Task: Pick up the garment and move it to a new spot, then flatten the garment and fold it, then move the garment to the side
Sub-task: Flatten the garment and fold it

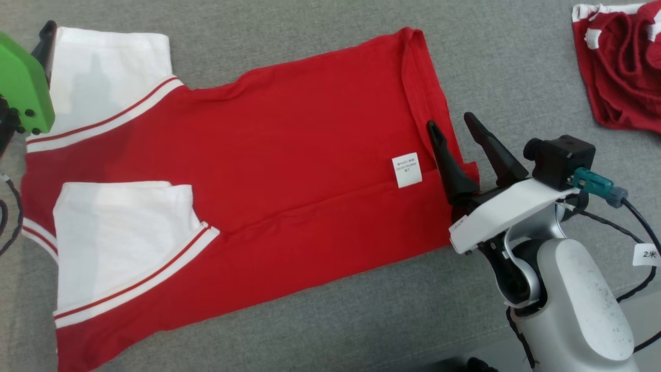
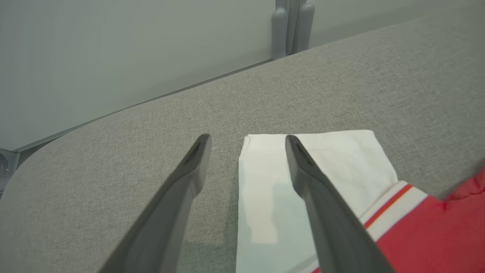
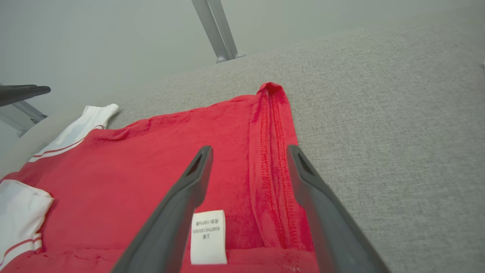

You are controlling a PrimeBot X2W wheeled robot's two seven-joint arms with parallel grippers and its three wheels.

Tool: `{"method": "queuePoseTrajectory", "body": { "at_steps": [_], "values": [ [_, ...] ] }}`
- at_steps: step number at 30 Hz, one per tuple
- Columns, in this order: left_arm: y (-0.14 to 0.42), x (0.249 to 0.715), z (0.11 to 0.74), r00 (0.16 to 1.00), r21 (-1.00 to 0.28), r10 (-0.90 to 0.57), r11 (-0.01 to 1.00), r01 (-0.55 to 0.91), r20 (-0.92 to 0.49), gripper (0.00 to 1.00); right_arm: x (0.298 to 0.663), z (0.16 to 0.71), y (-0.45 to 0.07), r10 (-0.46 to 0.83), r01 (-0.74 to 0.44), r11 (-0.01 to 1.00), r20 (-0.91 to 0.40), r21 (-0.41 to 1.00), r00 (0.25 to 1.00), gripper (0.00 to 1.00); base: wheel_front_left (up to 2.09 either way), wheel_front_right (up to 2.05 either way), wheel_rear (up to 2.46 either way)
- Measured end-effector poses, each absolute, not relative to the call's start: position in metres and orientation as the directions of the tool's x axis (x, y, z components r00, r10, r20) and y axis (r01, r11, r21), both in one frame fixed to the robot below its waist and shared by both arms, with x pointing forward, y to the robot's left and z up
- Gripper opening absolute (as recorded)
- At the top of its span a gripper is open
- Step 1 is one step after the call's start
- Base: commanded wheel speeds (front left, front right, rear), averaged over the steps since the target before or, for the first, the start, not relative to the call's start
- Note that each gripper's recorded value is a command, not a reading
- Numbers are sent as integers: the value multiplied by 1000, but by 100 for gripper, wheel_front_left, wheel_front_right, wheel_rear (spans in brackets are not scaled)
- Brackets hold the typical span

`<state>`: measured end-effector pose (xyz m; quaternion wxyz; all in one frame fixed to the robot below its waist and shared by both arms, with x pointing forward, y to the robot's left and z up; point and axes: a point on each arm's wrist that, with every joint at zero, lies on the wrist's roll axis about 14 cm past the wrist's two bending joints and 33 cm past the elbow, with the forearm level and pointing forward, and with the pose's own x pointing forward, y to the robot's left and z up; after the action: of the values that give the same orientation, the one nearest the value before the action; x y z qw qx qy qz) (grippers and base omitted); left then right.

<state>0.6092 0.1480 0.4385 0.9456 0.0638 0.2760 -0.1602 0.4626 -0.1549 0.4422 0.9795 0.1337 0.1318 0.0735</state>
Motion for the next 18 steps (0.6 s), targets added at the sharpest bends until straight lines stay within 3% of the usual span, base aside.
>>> {"method": "queuePoseTrajectory", "body": {
  "at_steps": [11,13,15,18],
  "values": [
    [132,622,369,687,-18,-258,941,337,-679,100,457,422,-182,102,-32,969,-278,244,955,100,0,0,0],
    [134,622,363,681,-12,-245,945,327,-691,74,456,423,-184,96,-27,970,-277,242,956,100,0,0,0],
    [138,623,362,682,-7,-233,948,317,-693,62,458,425,-184,96,-30,970,-271,239,958,100,0,0,0],
    [144,621,360,680,4,-216,952,306,-701,32,463,429,-183,104,-42,972,-260,232,960,100,0,0,0]
  ]
}}
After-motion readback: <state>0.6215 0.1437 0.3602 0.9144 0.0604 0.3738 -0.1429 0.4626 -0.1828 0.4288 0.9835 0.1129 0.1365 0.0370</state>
